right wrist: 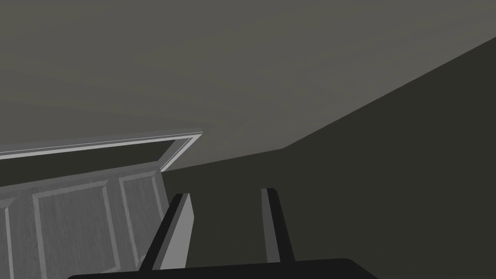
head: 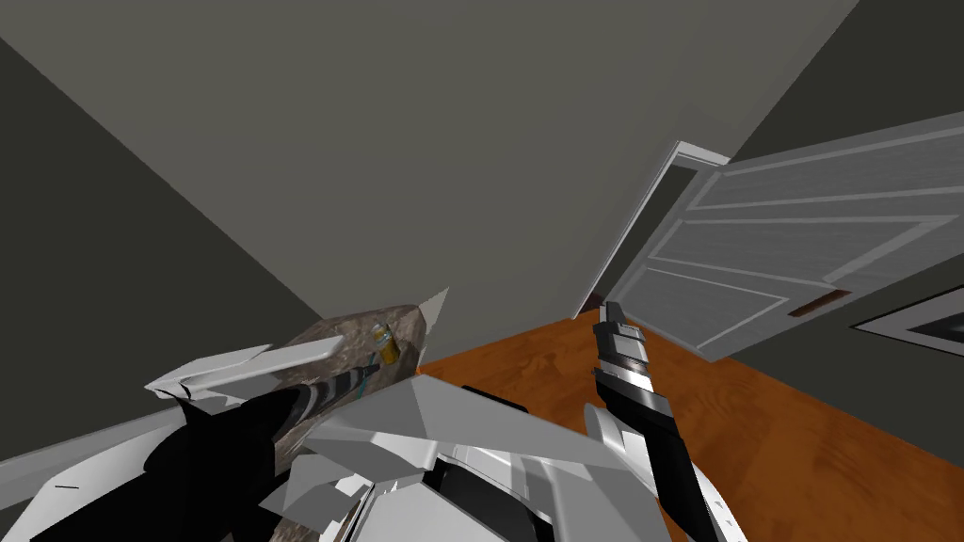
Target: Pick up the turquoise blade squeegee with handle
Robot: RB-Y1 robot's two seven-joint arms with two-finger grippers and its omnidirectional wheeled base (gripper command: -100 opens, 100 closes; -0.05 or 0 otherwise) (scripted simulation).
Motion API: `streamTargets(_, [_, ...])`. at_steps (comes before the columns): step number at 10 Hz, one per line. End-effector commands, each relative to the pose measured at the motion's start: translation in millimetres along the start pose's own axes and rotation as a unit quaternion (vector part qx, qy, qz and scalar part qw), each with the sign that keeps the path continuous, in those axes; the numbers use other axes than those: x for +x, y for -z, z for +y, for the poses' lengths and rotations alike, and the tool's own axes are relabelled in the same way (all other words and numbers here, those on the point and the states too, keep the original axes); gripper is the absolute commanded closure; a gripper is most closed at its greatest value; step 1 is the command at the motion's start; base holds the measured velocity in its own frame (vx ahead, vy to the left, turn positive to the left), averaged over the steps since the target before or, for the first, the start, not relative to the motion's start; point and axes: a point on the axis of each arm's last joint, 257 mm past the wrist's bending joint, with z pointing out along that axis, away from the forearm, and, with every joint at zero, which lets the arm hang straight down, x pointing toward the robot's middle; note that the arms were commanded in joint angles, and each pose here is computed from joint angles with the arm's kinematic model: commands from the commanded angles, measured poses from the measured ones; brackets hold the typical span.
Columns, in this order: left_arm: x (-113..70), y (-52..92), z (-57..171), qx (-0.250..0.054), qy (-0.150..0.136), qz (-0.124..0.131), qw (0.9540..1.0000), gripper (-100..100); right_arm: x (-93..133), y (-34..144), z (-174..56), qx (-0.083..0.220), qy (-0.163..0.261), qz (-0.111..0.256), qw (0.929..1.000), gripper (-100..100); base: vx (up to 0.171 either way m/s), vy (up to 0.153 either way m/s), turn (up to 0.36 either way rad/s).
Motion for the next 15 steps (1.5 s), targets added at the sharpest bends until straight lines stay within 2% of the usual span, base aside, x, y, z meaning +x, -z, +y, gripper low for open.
streamTargets(1, [8.6, 2.4, 8, -0.020, -0.011, 0.018, 0.9996, -100, 0, 0.0, 0, 0.000, 0.000, 0.000, 1.0000, 0, 0.025, 0.015, -0.133])
streamTargets(4, [24.6, 7.7, 14, -0.043, -0.030, 0.050, 0.9974, -100, 0, 0.0, 0, 0.000, 0.000, 0.000, 1.0000, 0, 0.028, 0.012, -0.103])
streamTargets(6, [24.9, 7.4, 12, -0.042, -0.030, 0.050, 0.9974, -100, 0, 0.0, 0, 0.000, 0.000, 0.000, 1.0000, 0, 0.015, 0.009, -0.039])
streamTargets(7, [25.2, 7.6, 12, -0.043, -0.031, 0.050, 0.9973, 0, 0, 0.0, 0, 0.000, 0.000, 0.000, 1.0000, 0, 0.000, 0.000, 0.000])
streamTargets(8, [23.9, 3.6, 20, -0.046, -0.023, 0.049, 0.9975, -100, 0, 0.0, 0, 0.000, 0.000, 0.000, 1.0000, 0, -0.007, -0.013, -0.112])
streamTargets(14, [20.6, -11.7, 48, -0.059, 0.004, 0.043, 0.9973, -100, 0, 0.0, 0, 0.000, 0.000, 0.000, 1.0000, 0, -0.021, -0.026, -0.106])
streamTargets(15, [20.6, -9.1, 45, -0.057, 0.001, 0.044, 0.9974, -100, 0, 0.0, 0, 0.000, 0.000, 0.000, 1.0000, 0, -0.010, -0.012, -0.027])
